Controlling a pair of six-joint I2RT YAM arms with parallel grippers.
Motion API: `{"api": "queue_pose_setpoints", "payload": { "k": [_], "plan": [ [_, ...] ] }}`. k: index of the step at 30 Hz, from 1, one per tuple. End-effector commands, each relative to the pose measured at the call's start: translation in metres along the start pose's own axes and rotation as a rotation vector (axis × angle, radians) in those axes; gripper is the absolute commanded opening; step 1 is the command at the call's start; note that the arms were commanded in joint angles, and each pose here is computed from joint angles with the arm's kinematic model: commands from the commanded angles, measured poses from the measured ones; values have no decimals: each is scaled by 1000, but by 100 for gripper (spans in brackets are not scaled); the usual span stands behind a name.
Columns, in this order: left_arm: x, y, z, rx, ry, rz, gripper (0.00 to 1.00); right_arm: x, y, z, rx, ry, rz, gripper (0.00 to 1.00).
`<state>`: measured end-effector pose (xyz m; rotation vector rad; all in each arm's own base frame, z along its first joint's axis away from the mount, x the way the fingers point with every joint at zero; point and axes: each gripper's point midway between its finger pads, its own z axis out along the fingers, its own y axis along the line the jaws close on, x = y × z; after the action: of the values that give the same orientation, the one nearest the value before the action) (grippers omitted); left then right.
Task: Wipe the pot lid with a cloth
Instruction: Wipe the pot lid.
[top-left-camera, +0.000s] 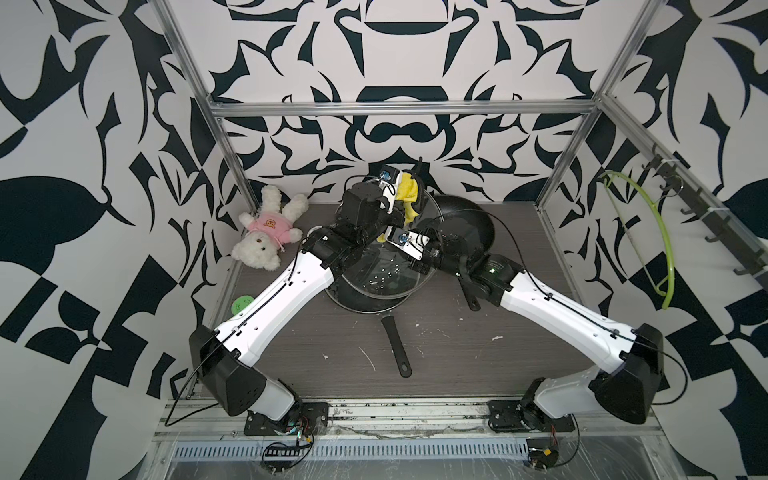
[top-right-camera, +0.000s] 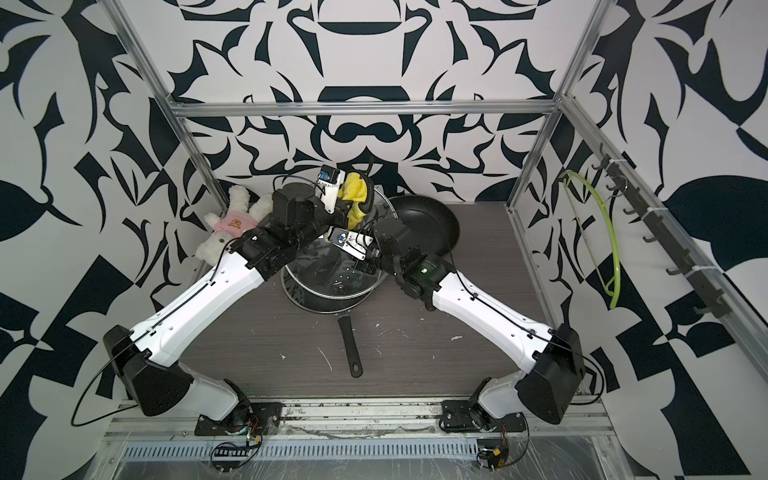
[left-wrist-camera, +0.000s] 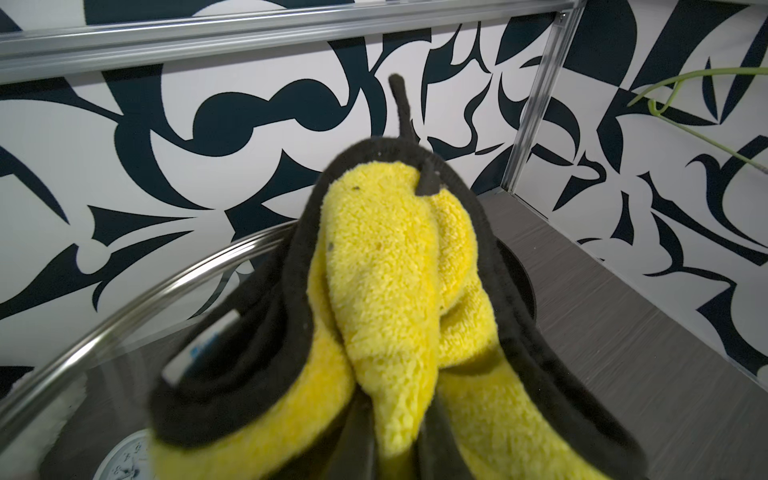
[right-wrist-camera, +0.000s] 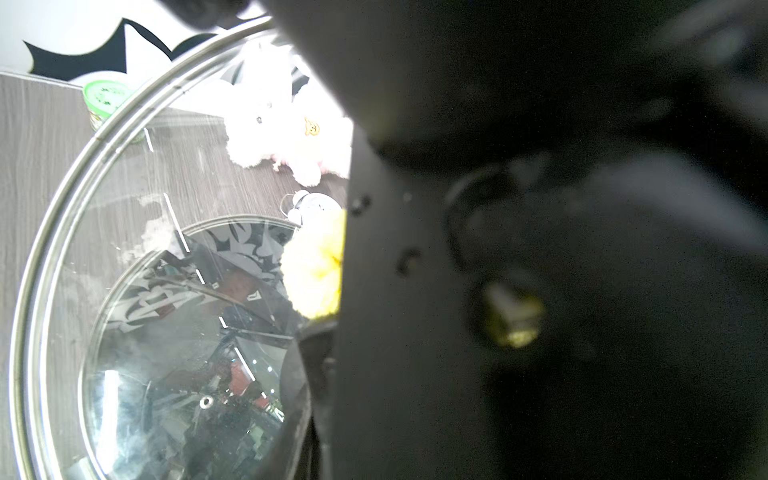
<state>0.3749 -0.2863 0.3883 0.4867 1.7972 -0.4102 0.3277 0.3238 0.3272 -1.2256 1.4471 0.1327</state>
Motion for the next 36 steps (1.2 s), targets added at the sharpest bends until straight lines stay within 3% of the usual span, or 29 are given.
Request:
{"api": "queue_pose_setpoints", "payload": {
  "k": [1, 8, 13, 20, 29, 36],
  "plan": [
    [-27, 17, -35, -36, -92, -40, 0, -58, -103, -64, 378, -214, 138, 0],
    [-32, 17, -22, -39, -81, -33, 0, -59, -63, -47, 162, -204, 56, 0],
    [-41, 27, -11, -52, -91, -36, 0, -50, -47, -43, 100, -162, 25, 0],
    [-48, 36, -31, -50, -138, -41, 0, -34, -67, -47, 205, -110, 96, 0],
    [-14, 22, -43, 36, -94, 36, 0, -22, -101, -64, 325, -125, 314, 0],
    [-17, 2, -78, 163, -201, 64, 0, -2, -119, -82, 435, -83, 430, 0]
  ]
}}
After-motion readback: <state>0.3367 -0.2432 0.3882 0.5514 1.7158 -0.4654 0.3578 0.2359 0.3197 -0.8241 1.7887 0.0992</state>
